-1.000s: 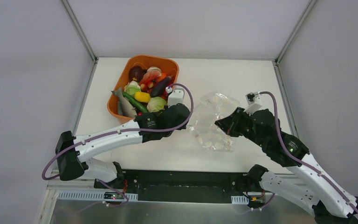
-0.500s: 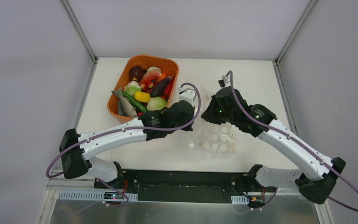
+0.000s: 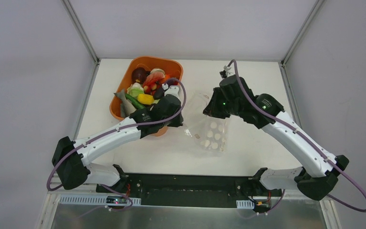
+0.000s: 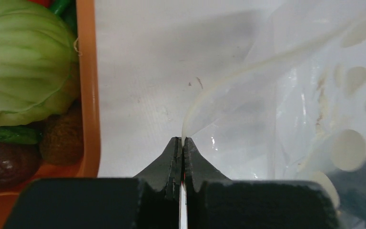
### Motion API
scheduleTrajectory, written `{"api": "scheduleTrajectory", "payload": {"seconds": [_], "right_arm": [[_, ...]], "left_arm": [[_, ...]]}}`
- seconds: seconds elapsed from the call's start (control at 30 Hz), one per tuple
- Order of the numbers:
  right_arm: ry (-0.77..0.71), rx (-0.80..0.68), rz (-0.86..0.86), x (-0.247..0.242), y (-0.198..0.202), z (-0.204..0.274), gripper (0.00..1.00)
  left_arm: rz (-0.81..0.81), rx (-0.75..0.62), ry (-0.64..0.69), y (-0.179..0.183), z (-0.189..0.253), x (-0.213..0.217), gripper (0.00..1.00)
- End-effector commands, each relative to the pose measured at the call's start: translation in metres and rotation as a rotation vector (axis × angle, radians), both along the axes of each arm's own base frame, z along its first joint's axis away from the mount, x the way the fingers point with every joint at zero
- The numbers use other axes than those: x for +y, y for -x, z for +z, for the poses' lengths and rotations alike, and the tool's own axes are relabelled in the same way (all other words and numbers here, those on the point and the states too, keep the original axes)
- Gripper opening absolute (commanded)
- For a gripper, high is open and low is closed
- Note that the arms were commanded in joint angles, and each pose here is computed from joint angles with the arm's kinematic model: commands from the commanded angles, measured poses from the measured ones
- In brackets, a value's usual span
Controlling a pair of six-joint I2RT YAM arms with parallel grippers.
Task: Place the food in the zip-top bag and seal the zipper
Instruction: Open the zipper of the food storage bag.
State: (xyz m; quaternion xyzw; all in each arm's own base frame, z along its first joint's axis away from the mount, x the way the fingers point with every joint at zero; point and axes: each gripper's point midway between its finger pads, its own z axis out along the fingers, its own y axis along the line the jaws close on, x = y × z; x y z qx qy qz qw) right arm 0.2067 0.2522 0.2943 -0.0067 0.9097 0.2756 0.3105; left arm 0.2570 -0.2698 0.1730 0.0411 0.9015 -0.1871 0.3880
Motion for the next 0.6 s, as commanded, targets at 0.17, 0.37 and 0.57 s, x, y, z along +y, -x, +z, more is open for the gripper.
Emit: {"api": "scheduleTrajectory", "payload": {"seconds": [0.17, 0.37, 0.57], "right_arm": [[0.082, -0.005, -0.078, 0.0, -0.021, -0.023, 0.0], [0.085, -0.039, -0.135, -0.013, -0.036, -0.046, 0.0], [0.039, -0.057, -0.15, -0.017, -0.047, -0.056, 0.0]], "left_arm": [[-0.151, -0.022, 0.096, 0.003, 0.025, -0.03, 0.25], [-0.097, -0.004, 0.09, -0.013, 0.013, -0.027, 0.37], [-0.072, 0.005, 0.08, -0.021, 0.011, -0.029, 0.48]]}}
